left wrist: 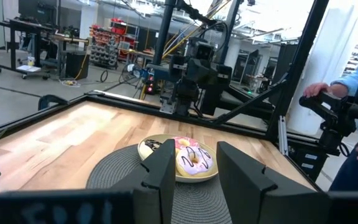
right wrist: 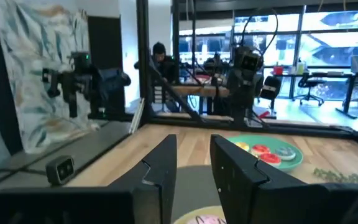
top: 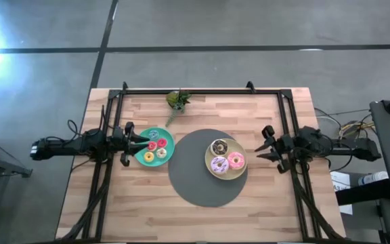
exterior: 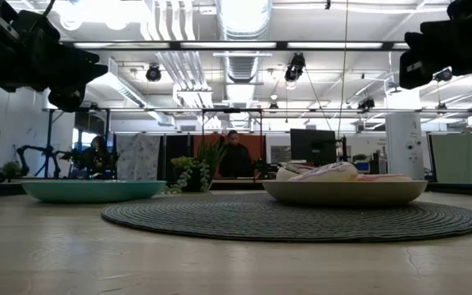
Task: Pick & Place donuts
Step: Return to Home Position
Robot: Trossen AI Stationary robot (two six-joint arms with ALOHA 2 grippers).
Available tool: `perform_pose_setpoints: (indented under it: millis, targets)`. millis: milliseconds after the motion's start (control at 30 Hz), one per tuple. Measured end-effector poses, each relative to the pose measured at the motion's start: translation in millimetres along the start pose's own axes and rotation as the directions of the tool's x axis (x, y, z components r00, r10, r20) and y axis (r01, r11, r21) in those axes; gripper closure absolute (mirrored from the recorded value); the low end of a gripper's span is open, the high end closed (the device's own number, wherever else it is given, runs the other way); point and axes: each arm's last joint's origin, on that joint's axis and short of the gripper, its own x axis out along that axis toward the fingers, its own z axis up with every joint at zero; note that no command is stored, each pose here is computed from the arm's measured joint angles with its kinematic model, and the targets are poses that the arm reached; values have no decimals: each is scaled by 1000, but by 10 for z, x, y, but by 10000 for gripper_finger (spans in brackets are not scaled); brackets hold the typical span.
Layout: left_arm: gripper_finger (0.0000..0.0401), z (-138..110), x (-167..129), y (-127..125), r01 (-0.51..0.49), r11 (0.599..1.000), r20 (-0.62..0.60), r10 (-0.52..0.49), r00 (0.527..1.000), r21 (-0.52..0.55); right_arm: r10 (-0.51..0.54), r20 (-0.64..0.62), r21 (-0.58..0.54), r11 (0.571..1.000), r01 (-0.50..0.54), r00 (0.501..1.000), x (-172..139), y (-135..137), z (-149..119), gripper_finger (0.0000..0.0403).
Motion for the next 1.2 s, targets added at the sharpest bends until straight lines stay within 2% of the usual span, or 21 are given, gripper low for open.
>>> perform_pose_setpoints:
  millis: [133, 200, 300, 367, 433, 600, 1200]
  targets:
    - [309, -1, 0, 0, 0, 1000, -1, 0, 1000, 0, -18, -26, -37, 999, 17, 1000, -10, 18, -32, 317]
    - [309, -1, 0, 0, 0, 1000, -1, 0, 1000, 0, -63, -36, -32, 998, 61, 997, -27, 30, -50, 321]
    - [309, -1, 0, 0, 0, 1000, -1, 0, 1000, 0, -153, -66, 23, 988, 155, 986, -57, 28, -90, 327]
    - [309, -1, 0, 0, 0, 1000, -1, 0, 1000, 0, -174, -94, 71, 981, 181, 980, -66, 25, -120, 330]
    - [309, -1, 0, 0, 0, 1000, -1, 0, 1000, 0, -173, -97, 68, 981, 180, 980, -64, 27, -122, 330]
    - [309, -1, 0, 0, 0, 1000, -1, 0, 1000, 0, -174, -95, -65, 984, 169, 980, -65, 29, -121, 325]
    - [309, -1, 0, 0, 0, 1000, -2, 0, 1000, 0, -176, -98, -25, 984, 174, 979, -63, 28, -124, 332]
